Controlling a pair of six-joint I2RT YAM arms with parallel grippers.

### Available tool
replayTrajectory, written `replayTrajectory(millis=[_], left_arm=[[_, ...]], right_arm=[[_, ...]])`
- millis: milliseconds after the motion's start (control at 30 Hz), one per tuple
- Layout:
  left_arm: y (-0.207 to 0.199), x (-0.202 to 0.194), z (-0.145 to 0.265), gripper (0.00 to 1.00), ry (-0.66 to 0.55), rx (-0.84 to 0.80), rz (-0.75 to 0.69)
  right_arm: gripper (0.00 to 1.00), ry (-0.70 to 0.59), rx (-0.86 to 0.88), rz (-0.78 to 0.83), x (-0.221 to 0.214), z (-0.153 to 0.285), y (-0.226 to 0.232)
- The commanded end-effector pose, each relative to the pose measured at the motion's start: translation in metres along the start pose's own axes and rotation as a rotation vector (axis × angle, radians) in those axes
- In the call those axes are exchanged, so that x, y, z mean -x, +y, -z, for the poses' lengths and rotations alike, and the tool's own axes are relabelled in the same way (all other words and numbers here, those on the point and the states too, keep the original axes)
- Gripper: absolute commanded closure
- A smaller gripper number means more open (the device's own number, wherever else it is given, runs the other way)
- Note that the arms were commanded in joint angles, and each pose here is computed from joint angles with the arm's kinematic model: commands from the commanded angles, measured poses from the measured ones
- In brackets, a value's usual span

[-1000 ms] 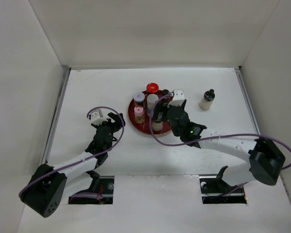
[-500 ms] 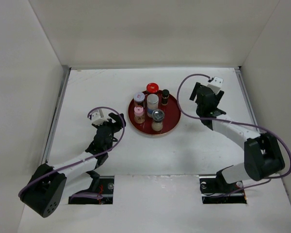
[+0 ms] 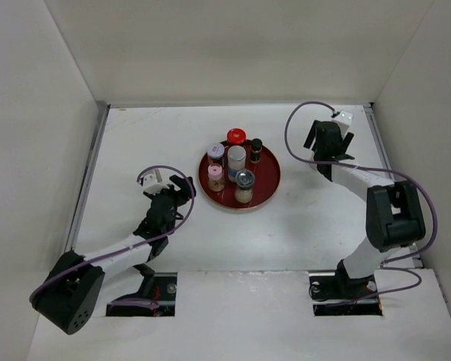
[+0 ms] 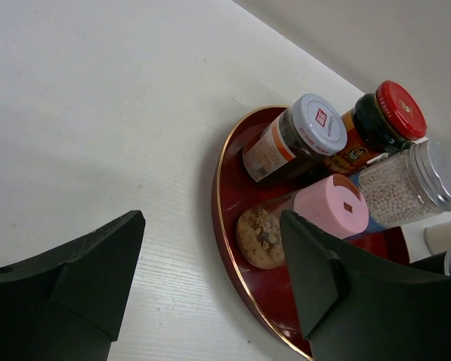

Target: Organize the condiment bottles

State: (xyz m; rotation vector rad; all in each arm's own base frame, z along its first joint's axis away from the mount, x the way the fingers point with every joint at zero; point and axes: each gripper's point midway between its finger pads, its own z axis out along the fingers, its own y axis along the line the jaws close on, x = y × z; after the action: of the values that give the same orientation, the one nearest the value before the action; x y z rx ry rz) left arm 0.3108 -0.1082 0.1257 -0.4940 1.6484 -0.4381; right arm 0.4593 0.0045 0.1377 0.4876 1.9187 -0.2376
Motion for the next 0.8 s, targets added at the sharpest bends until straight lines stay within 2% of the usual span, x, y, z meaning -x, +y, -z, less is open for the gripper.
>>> replayTrajectory(millis=[0,300,467,633,767], left_arm=[[-0.013,0.014,-0.003,0.28,-0.043,-0.036,0.043],[-0.012,0.016,-0.002,0.28,-0.05,-0.034,0.044],[-0.013,0.014,-0.003,0.28,-0.045,-0.037,0.042],[-0.01,0.013,-0.004,0.28,-0.042,-0.027,0.038],[-0.009,0.016,-0.004,0.22,-0.052,-0.02,0.039]], right_arm=[[0.13,-0.021,0.047,-0.029,0.018,-0.012,0.016],[0.17,0.037,-0.001,-0.022,-0.005,-0.028,0.006],[0.38,0.005,-0.001,-0.043,0.006,-0.021,0.006],[0.46,-0.109,0.047,-0.076,0.041,0.016,0.024],[0.46,-0.152,0.173,-0.084,0.054,0.06,0.059]])
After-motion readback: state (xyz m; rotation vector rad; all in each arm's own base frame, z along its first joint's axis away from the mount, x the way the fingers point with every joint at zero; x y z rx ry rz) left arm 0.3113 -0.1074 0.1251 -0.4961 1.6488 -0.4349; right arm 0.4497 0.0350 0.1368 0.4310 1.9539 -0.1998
